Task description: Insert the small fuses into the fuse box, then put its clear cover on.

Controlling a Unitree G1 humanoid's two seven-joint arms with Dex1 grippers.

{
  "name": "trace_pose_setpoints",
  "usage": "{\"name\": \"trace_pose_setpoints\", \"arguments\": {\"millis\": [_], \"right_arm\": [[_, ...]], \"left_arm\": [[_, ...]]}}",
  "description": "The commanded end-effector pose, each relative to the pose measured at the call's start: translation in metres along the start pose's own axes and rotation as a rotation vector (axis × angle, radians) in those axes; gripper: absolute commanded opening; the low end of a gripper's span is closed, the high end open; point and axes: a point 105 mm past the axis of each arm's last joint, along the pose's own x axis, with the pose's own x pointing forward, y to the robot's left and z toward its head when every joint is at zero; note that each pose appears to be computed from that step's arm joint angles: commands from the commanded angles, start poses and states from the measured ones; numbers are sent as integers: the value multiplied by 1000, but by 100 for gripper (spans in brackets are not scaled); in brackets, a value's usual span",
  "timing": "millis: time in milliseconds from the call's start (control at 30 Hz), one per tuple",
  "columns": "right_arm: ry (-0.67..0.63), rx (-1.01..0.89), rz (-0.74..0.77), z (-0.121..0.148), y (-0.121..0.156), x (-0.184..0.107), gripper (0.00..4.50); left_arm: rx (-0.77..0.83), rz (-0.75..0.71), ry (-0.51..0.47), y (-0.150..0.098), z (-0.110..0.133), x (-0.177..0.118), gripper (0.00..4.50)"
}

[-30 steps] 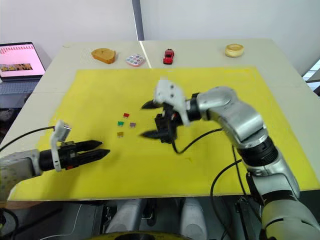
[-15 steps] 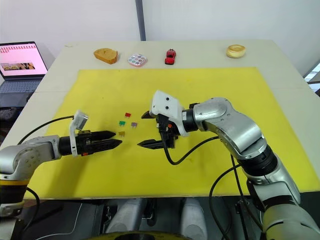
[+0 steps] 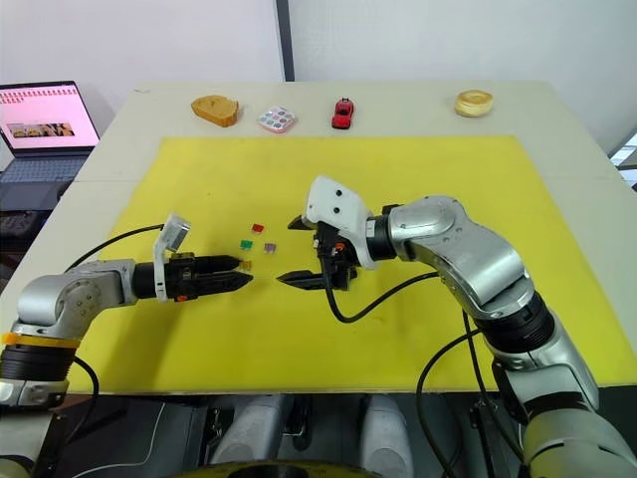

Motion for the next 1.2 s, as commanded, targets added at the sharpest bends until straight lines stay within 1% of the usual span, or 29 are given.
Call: {"name": "trace_pose_setpoints", "arguments": {"millis": [33, 167, 333, 500, 567, 600, 667, 767, 933, 1200], "right_arm": [[-16, -44, -20, 7, -1, -3, 446], [-11, -42, -25, 5, -3, -3, 446], [-7, -43, -31, 3, -6, -4, 446], [1, -45, -26, 1, -4, -1, 446], [3, -44, -25, 1, -3, 0, 450], [1, -43, -24, 1, -3, -1, 450], [-14, -37, -24, 4, -3, 0, 450], [-24, -36, -20, 7, -1, 1, 450], [-11, -41, -22, 4, -1, 2, 450], [-6, -41, -30, 4, -3, 2, 450]], "left_arm": [[-53, -7, 17, 0, -13, 5, 450], [-86, -20, -17, -3, -12, 7, 450], [-120, -11, -26, -2, -14, 5, 450], [-159, -47, -21, -8, -19, 6, 450], [-159, -48, -21, -9, -19, 6, 399], [-158, -46, -22, -9, -19, 7, 365], [-152, -40, -17, -8, -20, 7, 266], [-150, -33, -18, -7, -20, 7, 266], [-140, -10, -7, -4, -24, 6, 266], [-146, 1, -36, -2, -21, 4, 266]]}}
